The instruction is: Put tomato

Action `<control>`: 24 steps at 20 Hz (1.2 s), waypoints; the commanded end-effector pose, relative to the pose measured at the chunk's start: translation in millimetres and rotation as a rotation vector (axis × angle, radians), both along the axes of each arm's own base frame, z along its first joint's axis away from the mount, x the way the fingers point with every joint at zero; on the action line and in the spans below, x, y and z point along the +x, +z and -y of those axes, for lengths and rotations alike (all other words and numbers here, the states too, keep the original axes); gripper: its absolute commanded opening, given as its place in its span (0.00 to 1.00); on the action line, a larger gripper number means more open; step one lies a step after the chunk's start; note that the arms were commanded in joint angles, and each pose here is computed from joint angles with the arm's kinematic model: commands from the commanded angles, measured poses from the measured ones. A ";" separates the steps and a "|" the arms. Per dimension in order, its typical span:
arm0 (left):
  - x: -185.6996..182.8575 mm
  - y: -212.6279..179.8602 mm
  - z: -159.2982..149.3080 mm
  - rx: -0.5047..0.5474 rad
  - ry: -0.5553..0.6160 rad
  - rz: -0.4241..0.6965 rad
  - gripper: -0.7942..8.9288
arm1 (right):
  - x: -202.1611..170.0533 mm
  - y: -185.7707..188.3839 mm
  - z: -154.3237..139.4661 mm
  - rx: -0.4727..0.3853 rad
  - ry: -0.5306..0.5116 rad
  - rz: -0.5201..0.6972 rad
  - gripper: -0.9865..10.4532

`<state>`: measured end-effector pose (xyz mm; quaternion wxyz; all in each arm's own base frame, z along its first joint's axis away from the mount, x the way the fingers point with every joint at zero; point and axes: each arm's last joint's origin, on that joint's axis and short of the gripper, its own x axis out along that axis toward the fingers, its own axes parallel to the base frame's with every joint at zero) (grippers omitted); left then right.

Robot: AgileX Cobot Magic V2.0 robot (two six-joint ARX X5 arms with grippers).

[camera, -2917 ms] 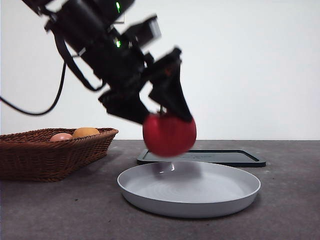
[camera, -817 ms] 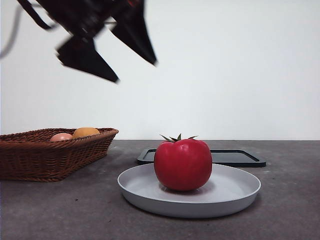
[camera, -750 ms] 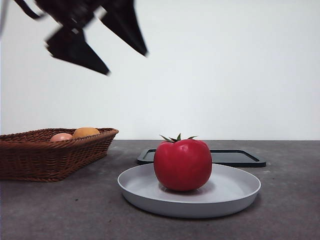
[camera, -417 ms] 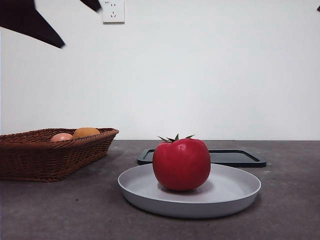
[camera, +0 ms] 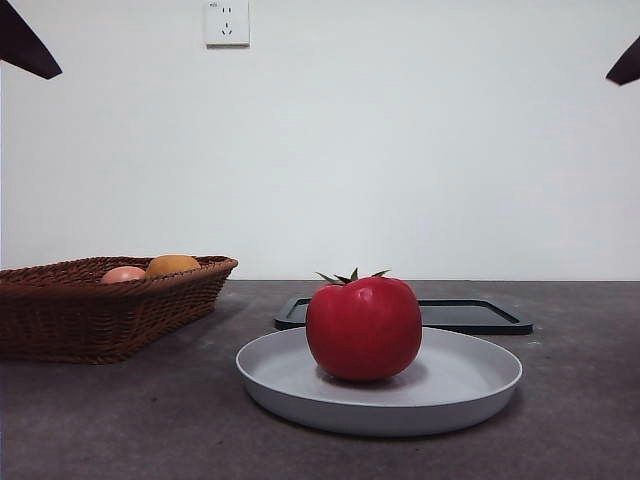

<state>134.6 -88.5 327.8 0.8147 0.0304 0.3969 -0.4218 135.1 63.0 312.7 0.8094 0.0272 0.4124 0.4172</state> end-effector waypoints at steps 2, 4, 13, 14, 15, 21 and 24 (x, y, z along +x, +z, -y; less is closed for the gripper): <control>0.4 6.1 1.5 -0.010 -0.018 0.028 0.59 | 9.1 3.2 -6.4 0.013 0.010 0.013 0.49; 0.5 6.1 1.5 -0.011 -0.018 0.028 0.59 | 14.2 2.5 -10.3 0.020 0.017 0.019 0.49; 0.6 6.1 1.5 -0.011 -0.018 0.028 0.59 | 52.4 -14.0 -42.1 0.001 0.033 0.048 0.49; 0.5 6.1 1.5 -0.011 -0.018 0.028 0.59 | 56.6 -17.5 -46.7 -0.008 0.037 0.047 0.50; 0.5 6.1 1.5 -0.011 -0.018 0.028 0.59 | 61.1 -21.5 -51.6 -0.017 0.042 0.046 0.52; 0.5 6.2 1.5 -0.011 -0.018 0.029 0.59 | 84.0 -48.6 -83.0 -0.076 0.069 0.051 0.52; 0.5 6.2 1.5 -0.011 -0.018 0.029 0.59 | 96.0 -67.0 -103.3 -0.115 0.072 0.076 0.52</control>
